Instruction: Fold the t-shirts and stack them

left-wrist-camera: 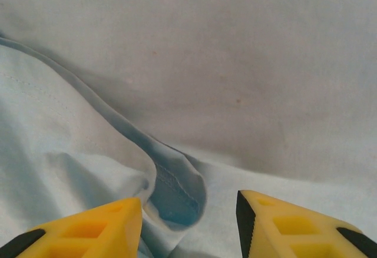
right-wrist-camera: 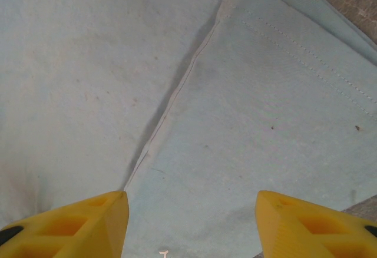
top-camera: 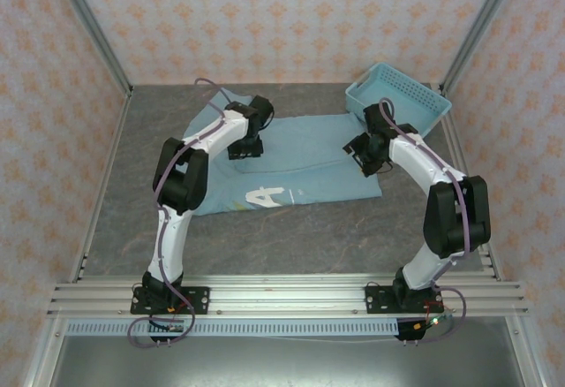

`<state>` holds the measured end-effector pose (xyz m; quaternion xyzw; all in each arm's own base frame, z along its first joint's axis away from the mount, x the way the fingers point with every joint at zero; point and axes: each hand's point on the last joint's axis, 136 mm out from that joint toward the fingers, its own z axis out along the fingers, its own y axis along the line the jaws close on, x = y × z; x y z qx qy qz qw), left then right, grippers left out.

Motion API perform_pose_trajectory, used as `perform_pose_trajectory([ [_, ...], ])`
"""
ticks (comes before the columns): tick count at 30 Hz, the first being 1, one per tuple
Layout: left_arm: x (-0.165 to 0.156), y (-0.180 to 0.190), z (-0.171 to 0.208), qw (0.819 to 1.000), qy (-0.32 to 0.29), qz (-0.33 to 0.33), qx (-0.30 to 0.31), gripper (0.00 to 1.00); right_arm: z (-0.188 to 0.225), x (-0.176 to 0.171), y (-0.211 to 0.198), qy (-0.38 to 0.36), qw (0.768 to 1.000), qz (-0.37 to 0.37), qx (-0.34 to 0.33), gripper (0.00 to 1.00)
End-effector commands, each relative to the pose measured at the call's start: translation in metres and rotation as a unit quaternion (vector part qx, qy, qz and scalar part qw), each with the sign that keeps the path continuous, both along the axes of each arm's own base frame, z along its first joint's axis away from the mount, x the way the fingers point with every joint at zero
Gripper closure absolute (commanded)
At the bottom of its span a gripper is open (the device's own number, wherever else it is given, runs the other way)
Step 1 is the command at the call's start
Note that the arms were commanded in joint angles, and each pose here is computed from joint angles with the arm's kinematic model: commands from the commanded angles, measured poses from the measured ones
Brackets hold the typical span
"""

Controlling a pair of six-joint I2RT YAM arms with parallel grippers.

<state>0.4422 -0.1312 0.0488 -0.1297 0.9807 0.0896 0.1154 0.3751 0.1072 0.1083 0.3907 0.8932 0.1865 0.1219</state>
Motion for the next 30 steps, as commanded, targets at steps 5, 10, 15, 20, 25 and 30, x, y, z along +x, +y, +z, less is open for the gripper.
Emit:
perform_pose_trajectory([
  [5,-0.01,0.01,-0.001,0.998,0.022,-0.017,0.053,0.55,0.025,0.011,0.015,-0.075,0.996,0.019,0.044,0.41],
  [10,-0.009,0.01,-0.009,0.998,0.027,-0.018,0.058,0.6,0.034,0.015,0.031,-0.115,0.989,0.031,0.092,0.4],
  [15,-0.008,0.009,-0.015,0.997,0.036,-0.032,0.065,0.66,0.038,0.012,0.029,-0.121,0.988,0.026,0.096,0.4],
  [20,-0.005,0.008,-0.001,0.997,0.014,-0.028,0.064,0.95,0.04,0.011,0.029,-0.123,0.988,0.029,0.094,0.4],
  [25,-0.003,0.008,0.031,0.998,-0.018,-0.016,0.064,1.0,0.039,0.011,0.028,-0.12,0.988,0.029,0.091,0.41],
  [30,-0.004,0.013,0.05,0.997,-0.026,-0.001,0.071,1.0,0.036,0.009,0.028,-0.115,0.989,0.029,0.088,0.41],
])
